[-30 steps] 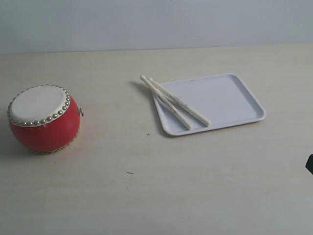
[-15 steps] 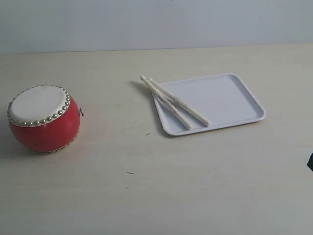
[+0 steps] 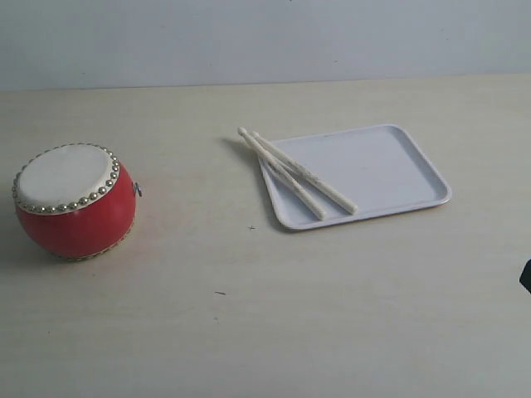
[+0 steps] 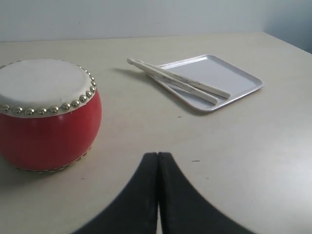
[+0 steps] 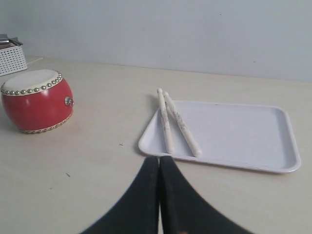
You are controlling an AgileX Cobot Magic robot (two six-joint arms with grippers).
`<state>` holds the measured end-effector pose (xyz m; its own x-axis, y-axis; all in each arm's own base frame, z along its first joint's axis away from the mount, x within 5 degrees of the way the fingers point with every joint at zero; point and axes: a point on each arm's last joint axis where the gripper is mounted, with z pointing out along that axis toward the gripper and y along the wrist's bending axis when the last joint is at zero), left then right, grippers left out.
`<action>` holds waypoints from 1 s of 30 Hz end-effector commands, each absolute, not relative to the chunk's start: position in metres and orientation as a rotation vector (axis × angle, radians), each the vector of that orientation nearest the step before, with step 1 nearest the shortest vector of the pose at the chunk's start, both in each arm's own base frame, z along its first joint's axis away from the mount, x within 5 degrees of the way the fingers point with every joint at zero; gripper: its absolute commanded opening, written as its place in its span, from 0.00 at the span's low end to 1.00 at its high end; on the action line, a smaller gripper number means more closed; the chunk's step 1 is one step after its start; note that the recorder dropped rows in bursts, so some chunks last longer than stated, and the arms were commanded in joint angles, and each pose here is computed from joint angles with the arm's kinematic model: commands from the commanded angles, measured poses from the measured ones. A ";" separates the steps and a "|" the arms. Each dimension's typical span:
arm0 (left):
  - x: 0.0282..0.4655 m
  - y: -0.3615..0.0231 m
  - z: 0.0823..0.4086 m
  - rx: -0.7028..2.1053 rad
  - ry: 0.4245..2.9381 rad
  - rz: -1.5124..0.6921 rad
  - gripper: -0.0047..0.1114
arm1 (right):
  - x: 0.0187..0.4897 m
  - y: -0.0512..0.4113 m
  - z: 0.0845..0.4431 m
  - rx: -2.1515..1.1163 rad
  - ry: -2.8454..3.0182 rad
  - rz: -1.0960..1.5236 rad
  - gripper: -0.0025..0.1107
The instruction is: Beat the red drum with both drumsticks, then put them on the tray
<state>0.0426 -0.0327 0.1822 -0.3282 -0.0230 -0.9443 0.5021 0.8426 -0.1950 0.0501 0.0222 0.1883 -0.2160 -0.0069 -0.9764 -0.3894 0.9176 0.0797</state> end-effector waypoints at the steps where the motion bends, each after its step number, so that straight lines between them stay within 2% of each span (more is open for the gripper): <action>1: 0.046 -0.029 0.184 0.310 1.805 -0.481 0.04 | 0.050 0.022 0.188 -0.301 1.748 0.361 0.02; 21: 0.054 -0.003 0.186 -0.090 1.787 -0.097 0.04 | 0.050 0.022 0.188 -0.301 1.748 0.361 0.02; 30: 0.054 -0.003 0.186 -0.098 1.786 -0.090 0.04 | 0.050 0.022 0.188 -0.301 1.748 0.361 0.02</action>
